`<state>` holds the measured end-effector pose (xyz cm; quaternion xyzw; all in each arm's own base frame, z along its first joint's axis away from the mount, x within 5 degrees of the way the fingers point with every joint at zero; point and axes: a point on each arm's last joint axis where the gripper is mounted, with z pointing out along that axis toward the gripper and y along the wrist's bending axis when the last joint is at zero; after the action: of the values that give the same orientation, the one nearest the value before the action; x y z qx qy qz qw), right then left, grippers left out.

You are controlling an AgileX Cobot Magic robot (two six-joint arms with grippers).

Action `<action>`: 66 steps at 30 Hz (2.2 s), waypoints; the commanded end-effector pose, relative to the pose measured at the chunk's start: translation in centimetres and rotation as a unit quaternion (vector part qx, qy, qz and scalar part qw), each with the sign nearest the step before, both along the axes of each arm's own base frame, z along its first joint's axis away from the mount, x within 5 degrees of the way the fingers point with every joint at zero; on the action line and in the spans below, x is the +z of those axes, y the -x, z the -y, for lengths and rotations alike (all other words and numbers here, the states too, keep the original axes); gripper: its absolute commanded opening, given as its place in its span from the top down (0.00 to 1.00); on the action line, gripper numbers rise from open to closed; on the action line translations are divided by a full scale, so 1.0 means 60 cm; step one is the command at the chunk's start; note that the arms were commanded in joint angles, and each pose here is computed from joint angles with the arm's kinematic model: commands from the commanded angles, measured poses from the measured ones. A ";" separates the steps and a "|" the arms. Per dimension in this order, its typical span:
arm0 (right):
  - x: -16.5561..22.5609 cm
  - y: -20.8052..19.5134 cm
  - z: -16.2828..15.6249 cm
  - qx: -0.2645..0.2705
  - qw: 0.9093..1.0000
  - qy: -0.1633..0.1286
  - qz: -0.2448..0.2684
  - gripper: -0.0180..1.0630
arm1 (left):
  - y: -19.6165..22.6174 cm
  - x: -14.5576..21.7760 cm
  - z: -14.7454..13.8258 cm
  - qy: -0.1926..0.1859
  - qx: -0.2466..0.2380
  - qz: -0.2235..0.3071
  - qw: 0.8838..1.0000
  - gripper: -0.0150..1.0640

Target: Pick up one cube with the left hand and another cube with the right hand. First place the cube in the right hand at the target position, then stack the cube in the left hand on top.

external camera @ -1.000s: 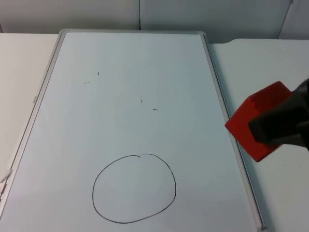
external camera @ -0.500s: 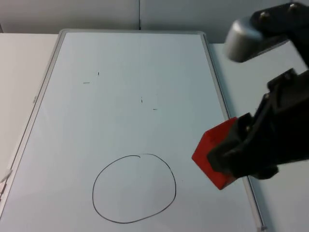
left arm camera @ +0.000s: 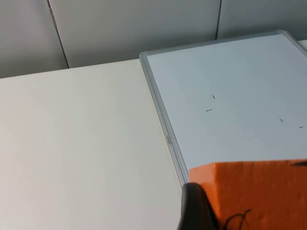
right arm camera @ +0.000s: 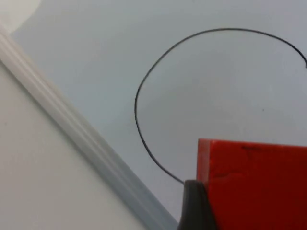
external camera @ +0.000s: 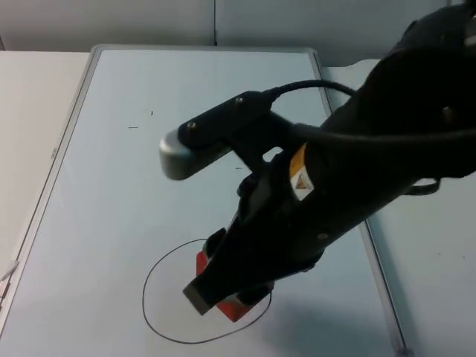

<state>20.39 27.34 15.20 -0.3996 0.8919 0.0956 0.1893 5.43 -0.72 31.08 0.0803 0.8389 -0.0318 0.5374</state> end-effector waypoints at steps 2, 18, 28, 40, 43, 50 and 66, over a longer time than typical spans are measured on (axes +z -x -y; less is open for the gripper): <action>-0.020 -0.013 -0.019 0.002 1.000 -0.001 0.007 0.99 | 0.002 0.004 0.000 0.004 -0.004 0.016 1.000 0.81; -0.094 -0.037 -0.051 0.020 0.999 0.025 0.004 0.99 | 0.002 0.004 0.000 0.004 -0.004 0.016 1.000 0.81; -0.072 -0.036 -0.049 0.007 1.000 0.018 0.004 0.73 | 0.002 0.004 0.000 0.004 -0.004 0.016 1.000 0.81; 0.001 -0.032 -0.041 0.000 1.000 -0.009 0.027 0.20 | 0.002 0.003 0.000 0.003 -0.004 0.015 1.000 0.81; 0.034 -0.031 -0.039 0.000 0.998 -0.033 0.045 0.18 | 0.002 0.003 0.000 0.003 -0.004 0.015 1.000 0.81; 0.176 -0.012 -0.009 0.016 0.984 -0.115 0.133 0.19 | 0.002 0.003 0.000 0.003 -0.004 0.015 1.000 0.81; 0.453 0.167 0.255 0.054 0.916 -0.213 0.337 0.21 | -0.002 -0.008 0.001 0.003 -0.004 0.011 1.000 0.81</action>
<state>11.28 13.27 42.87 -0.4004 0.7080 0.1606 0.5591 5.64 -0.75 30.42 0.0813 0.8414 -0.0305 0.5334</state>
